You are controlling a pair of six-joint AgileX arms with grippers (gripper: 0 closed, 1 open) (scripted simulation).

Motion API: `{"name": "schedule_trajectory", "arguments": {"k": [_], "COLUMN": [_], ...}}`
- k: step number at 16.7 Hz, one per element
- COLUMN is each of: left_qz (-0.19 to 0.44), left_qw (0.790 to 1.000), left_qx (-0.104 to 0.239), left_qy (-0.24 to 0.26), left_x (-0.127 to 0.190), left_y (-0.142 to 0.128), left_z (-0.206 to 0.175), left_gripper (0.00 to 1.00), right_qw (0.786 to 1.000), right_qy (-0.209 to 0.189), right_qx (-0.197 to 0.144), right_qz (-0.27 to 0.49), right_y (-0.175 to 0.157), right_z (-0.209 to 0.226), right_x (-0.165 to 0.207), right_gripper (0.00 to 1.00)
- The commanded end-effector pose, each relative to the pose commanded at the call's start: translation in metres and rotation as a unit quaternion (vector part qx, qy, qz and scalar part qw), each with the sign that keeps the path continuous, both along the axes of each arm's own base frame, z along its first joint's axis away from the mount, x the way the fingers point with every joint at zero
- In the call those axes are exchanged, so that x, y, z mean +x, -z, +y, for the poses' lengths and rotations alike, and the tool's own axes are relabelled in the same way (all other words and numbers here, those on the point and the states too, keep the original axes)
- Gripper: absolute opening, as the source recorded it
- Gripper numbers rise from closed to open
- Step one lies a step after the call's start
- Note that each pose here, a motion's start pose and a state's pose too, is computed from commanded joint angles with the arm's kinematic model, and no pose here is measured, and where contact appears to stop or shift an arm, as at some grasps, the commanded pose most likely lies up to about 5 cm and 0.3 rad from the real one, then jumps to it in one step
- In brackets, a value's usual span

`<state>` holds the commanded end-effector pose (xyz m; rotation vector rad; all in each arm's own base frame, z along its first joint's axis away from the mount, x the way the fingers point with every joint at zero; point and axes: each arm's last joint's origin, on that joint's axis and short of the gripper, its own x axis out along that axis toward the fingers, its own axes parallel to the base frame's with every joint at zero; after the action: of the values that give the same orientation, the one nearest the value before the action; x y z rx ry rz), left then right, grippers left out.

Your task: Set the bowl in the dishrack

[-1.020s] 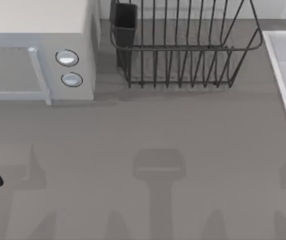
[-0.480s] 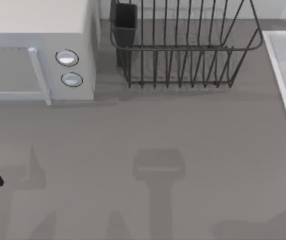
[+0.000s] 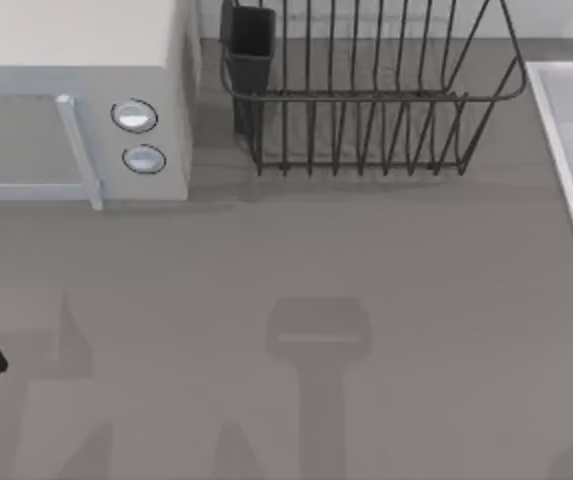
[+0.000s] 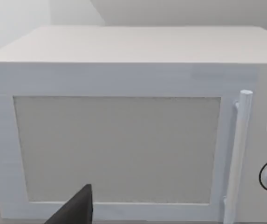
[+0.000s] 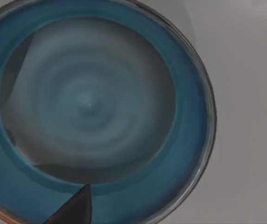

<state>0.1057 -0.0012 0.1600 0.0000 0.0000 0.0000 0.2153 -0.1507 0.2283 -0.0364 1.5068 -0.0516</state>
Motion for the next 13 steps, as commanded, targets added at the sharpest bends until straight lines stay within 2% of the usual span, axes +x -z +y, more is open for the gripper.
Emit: {"name": "schedule_trajectory", "arguments": {"k": [3, 9, 13], "left_qz": [0.0, 0.0, 0.0], "left_qw": [1.0, 1.0, 1.0], "left_qx": [0.0, 0.0, 0.0], "left_qy": [0.0, 0.0, 0.0], "left_x": [0.0, 0.0, 0.0], "left_y": [0.0, 0.0, 0.0], "left_z": [0.0, 0.0, 0.0], "left_gripper": [1.0, 1.0, 1.0], "right_qw": [0.999, 0.999, 0.999], "right_qy": [0.0, -0.001, 0.0], "right_qx": [0.025, 0.027, 0.029], "right_qz": [0.029, 0.031, 0.032], "right_y": [0.0, 0.0, 0.029], "right_z": [-0.018, -0.019, -0.022], "right_x": [0.006, 0.007, 0.009], "right_gripper": [1.0, 1.0, 1.0]}}
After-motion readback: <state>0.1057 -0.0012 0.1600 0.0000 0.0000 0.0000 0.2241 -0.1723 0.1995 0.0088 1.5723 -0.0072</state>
